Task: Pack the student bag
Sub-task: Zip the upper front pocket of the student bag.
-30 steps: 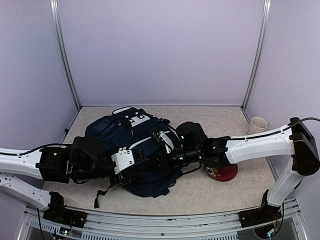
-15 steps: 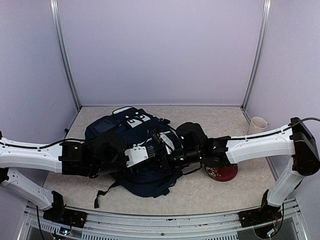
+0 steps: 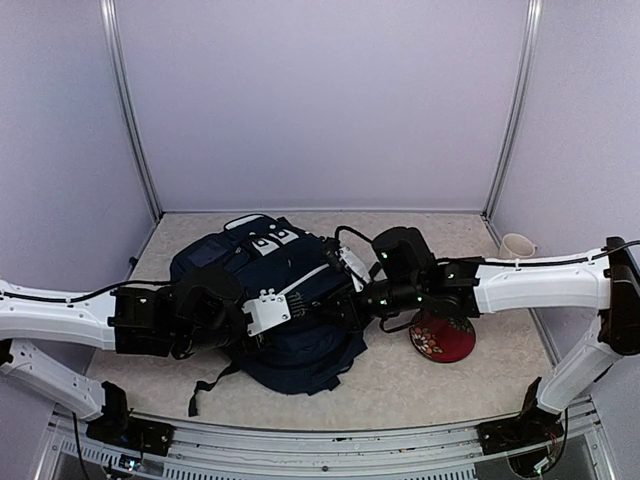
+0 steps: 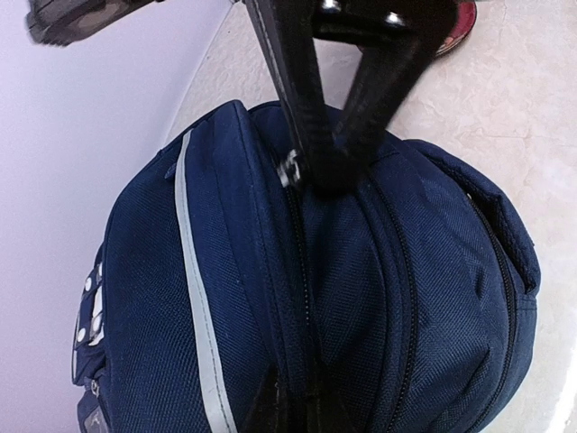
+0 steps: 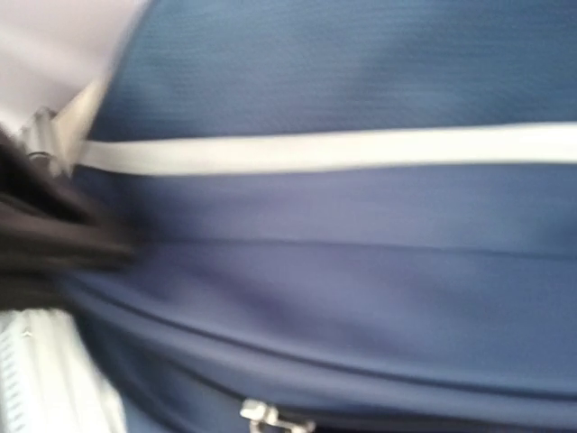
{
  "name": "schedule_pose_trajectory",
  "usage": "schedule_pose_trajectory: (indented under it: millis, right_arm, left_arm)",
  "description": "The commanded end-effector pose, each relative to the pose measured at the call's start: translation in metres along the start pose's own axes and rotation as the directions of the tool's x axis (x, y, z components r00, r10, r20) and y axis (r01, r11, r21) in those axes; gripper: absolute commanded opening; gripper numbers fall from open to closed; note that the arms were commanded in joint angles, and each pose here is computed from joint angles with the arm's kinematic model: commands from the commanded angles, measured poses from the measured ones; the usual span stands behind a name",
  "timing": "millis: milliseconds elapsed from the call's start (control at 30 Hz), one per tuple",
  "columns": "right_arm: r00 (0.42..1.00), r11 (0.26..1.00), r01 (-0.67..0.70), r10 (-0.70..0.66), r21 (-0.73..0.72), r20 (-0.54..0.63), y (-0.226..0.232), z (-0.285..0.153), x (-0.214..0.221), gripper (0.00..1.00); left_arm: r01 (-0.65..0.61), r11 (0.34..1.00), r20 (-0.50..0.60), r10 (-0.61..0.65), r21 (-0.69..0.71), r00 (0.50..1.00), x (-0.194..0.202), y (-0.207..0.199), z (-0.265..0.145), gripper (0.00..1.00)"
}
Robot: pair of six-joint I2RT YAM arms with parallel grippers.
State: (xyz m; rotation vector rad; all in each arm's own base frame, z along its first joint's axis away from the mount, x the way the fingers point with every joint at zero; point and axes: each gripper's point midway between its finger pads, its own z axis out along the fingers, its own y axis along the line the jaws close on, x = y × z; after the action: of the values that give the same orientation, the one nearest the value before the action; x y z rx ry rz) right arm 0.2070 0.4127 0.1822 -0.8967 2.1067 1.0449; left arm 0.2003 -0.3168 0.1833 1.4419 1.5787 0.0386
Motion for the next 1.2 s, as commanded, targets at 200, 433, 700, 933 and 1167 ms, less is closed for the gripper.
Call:
schedule_pose_trajectory:
  millis: [200, 433, 700, 933, 1167]
  right_arm:
    - [0.995, 0.927, 0.052, -0.015, 0.371, -0.102, -0.13, -0.078, 0.002, 0.0]
    - [0.992, 0.888, 0.1, -0.055, 0.448, -0.113, -0.183, -0.079, -0.022, 0.0]
    - [0.997, 0.976, 0.068, -0.061, 0.208, -0.04, -0.137, -0.056, -0.015, 0.0]
    - [0.996, 0.981, 0.084, -0.088, 0.174, 0.018, -0.12, -0.063, -0.05, 0.0]
    - [0.995, 0.984, 0.093, -0.095, 0.153, 0.007, -0.122, -0.052, -0.047, 0.0]
  left_arm:
    - [-0.001, 1.0, -0.01, 0.0, -0.022, 1.0, 0.03, 0.009, -0.041, 0.0]
    - [0.026, 0.999, 0.047, -0.027, 0.021, 0.999, 0.027, 0.004, -0.056, 0.0]
    - [0.068, 0.998, 0.051, -0.069, 0.018, 0.996, 0.02, 0.006, -0.044, 0.0]
    - [0.109, 0.994, 0.1, -0.106, -0.03, 0.989, 0.009, 0.028, -0.054, 0.0]
    - [0.135, 0.99, 0.092, -0.132, -0.034, 0.987, 0.016, 0.033, -0.056, 0.0]
